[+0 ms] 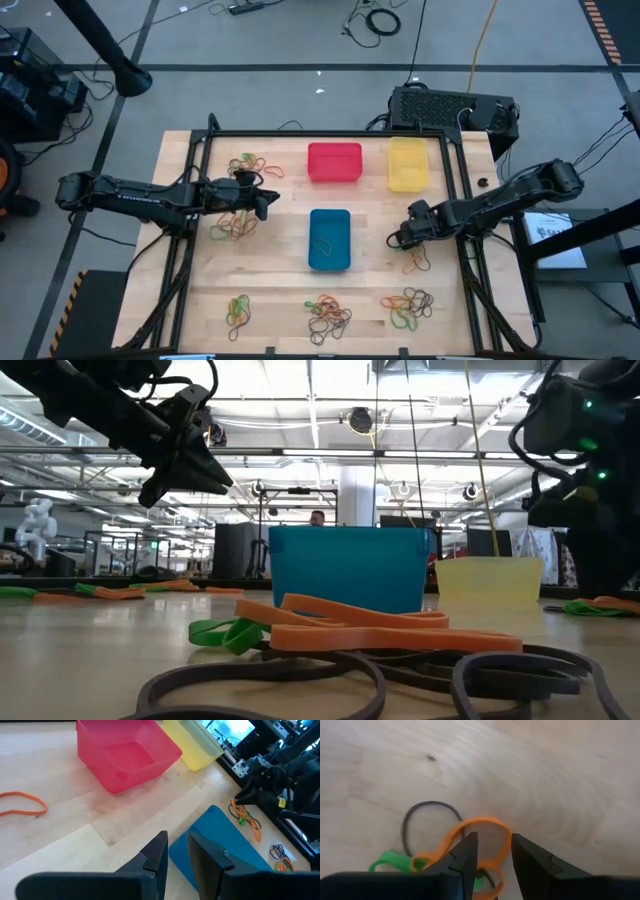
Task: Sort rubber bands into baskets
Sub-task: Put the orange rubber band into the blue bin
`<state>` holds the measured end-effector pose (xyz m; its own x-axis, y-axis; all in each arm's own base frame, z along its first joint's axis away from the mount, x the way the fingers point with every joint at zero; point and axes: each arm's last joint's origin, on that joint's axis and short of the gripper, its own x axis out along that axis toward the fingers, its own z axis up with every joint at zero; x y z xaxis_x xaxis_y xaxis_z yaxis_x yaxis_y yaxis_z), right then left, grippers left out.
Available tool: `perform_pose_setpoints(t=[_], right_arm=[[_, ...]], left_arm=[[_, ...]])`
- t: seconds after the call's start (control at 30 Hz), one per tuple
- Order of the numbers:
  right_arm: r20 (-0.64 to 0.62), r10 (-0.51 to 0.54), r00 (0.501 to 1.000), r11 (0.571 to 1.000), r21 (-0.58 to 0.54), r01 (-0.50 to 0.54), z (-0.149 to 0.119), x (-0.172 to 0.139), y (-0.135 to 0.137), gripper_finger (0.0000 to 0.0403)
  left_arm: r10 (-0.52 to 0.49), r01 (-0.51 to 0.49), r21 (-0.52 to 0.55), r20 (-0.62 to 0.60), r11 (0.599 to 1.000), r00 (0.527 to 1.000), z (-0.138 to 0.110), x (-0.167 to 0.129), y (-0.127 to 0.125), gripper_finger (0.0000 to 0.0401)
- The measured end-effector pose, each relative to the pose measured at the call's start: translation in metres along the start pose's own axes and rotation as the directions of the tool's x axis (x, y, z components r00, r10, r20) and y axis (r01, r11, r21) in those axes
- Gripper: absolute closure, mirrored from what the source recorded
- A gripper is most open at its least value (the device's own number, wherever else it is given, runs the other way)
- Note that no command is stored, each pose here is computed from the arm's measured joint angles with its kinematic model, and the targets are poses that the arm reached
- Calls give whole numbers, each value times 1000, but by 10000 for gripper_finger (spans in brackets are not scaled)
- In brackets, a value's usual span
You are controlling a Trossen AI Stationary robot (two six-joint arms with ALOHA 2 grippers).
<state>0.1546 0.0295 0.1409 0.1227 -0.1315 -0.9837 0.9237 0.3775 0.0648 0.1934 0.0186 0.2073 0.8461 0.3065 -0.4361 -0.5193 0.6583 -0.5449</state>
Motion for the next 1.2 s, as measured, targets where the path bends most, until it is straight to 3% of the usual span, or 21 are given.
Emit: perform_pose_setpoints(t=[0.2,0.37,0.47,0.57,0.7,0.8,0.93,1.1,1.2], right_arm=[[-31,-58,998,998,-7,58,-1,9,3,328],[-37,-8,999,998,-65,5,-1,9,8,389],[3,4,1000,997,-71,-3,2,3,12,396],[100,44,994,997,-69,-37,8,-12,20,400],[229,102,968,994,-71,-87,17,-34,35,402],[299,171,939,980,-146,-132,24,-52,50,402],[379,344,859,931,-258,-259,32,-79,75,402],[459,585,669,808,-399,-433,41,-105,103,403],[504,643,576,764,-474,-439,45,-110,115,403]], left_arm=[[6,-6,1,-1,1000,1000,0,0,0,322],[-5,6,3,-14,1000,1000,-1,0,0,322],[-24,24,6,-40,1000,999,-2,0,-1,322],[-84,90,37,-133,995,988,-8,-1,-3,322],[-216,256,101,-296,961,930,-18,-1,-9,322],[-249,317,146,-358,937,900,-26,1,-14,322],[-225,301,167,-363,939,904,-34,6,-17,322],[-190,264,168,-359,950,914,-42,15,-19,322],[-187,263,171,-364,950,913,-46,20,-20,322]])
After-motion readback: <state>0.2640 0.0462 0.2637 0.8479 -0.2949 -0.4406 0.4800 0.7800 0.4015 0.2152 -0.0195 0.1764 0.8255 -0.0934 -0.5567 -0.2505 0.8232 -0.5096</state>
